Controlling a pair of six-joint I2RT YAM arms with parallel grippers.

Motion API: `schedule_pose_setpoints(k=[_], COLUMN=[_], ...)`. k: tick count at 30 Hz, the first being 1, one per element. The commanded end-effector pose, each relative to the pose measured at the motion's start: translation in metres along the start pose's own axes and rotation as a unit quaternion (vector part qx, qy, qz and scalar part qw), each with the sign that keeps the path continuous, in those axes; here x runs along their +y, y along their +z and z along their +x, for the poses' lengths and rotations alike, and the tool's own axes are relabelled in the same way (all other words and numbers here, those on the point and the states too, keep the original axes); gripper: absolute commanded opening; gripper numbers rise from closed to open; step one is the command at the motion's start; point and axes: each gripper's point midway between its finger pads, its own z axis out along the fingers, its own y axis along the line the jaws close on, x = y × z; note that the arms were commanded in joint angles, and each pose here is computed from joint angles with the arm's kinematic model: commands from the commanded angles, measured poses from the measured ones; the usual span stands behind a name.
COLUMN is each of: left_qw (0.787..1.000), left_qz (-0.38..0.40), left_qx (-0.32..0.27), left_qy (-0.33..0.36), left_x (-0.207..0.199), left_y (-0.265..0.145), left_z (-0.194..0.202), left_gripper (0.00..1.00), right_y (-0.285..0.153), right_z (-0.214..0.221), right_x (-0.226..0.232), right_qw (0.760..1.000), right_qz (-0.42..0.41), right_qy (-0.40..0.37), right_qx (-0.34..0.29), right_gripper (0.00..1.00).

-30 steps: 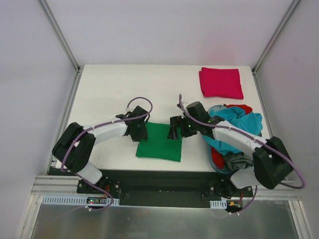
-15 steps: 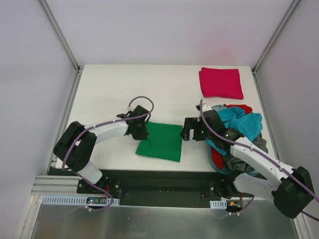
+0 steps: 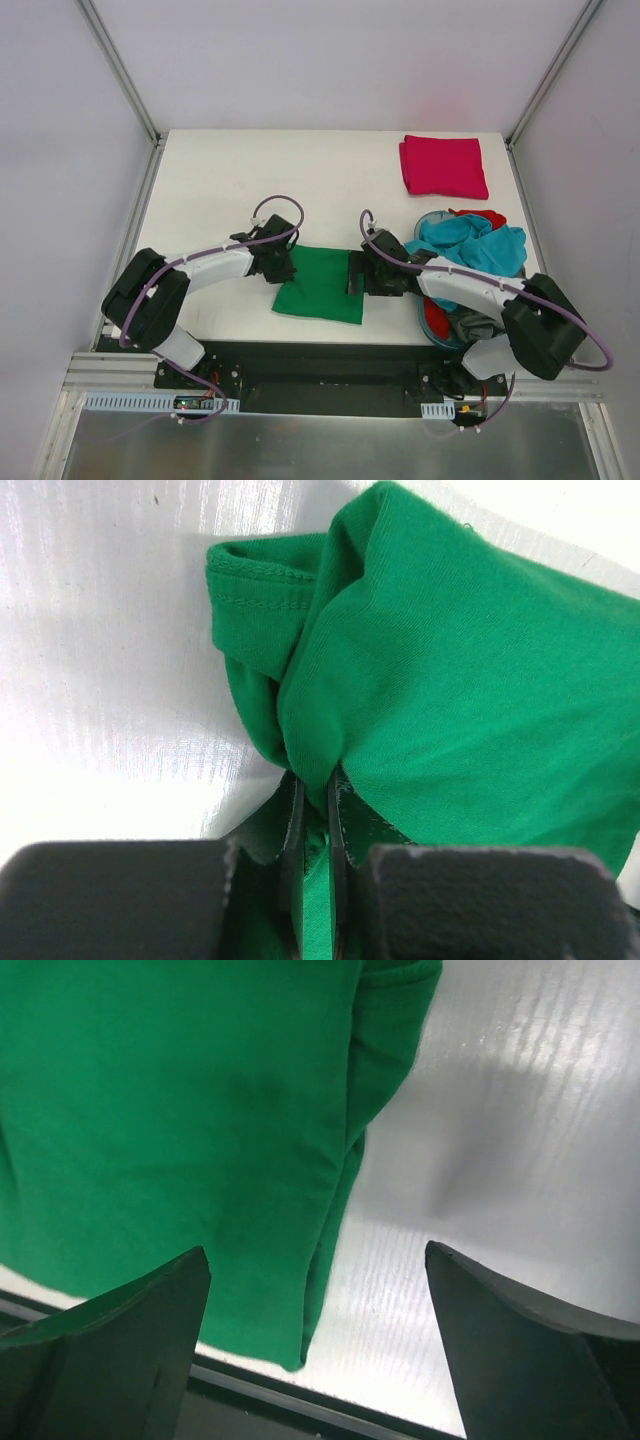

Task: Fold and stack the t-shirts
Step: Put the neatly folded tshirt into the corner of the board with the right arm

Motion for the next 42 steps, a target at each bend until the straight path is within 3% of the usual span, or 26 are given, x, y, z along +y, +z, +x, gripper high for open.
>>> schedule_pose_setpoints(k=[1, 10, 16, 22, 23, 26, 29, 33, 38, 42], left_qw=[0.999, 0.999, 0.999, 1.0, 1.0, 1.0, 0.998, 0.997, 0.996, 0.996], left_qz=[-0.043, -0.043, -0.044, -0.023, -0.016, 0.011, 0.031, 0.04, 0.041, 0.03], left_qx=[0.02, 0.028, 0.029, 0.013, 0.006, -0.024, -0.047, -0.064, -0.074, -0.081], left_qy=[-0.006, -0.012, -0.014, -0.006, -0.005, 0.001, 0.001, -0.007, -0.022, -0.033], left_x=[0.029, 0.033, 0.035, 0.022, 0.018, 0.004, -0.001, 0.009, 0.029, 0.044], left_y=[0.004, 0.007, 0.008, 0.001, -0.002, -0.017, -0.032, -0.046, -0.054, -0.054], left_z=[0.015, 0.022, 0.024, 0.013, 0.009, -0.008, -0.017, -0.02, -0.015, -0.015], left_gripper=[0.0, 0.0, 0.0, 0.0, 0.05, 0.32, 0.67, 0.99, 0.99, 0.99], right_y=[0.015, 0.039, 0.054, 0.04, 0.035, 0.025, 0.016, 0.01, 0.005, 0.009], right_z=[-0.011, 0.004, 0.005, -0.044, -0.056, -0.086, -0.119, -0.167, -0.221, -0.259], right_x=[0.018, 0.027, 0.029, 0.024, 0.021, 0.018, 0.009, -0.003, -0.03, -0.047], right_qw=[0.999, 0.999, 0.998, 0.982, 0.976, 0.956, 0.93, 0.911, 0.857, 0.841], right_qz=[-0.006, 0.025, 0.063, 0.123, 0.141, 0.179, 0.224, 0.262, 0.359, 0.397], right_qy=[0.031, 0.026, -0.004, -0.132, -0.157, -0.215, -0.266, -0.288, -0.342, -0.342], right_qx=[-0.004, 0.011, 0.011, -0.047, -0.059, -0.094, -0.117, -0.138, -0.141, -0.138], right_gripper=[0.89, 0.68, 0.3, 0.01, 0.01, 0.01, 0.01, 0.01, 0.01, 0.01])
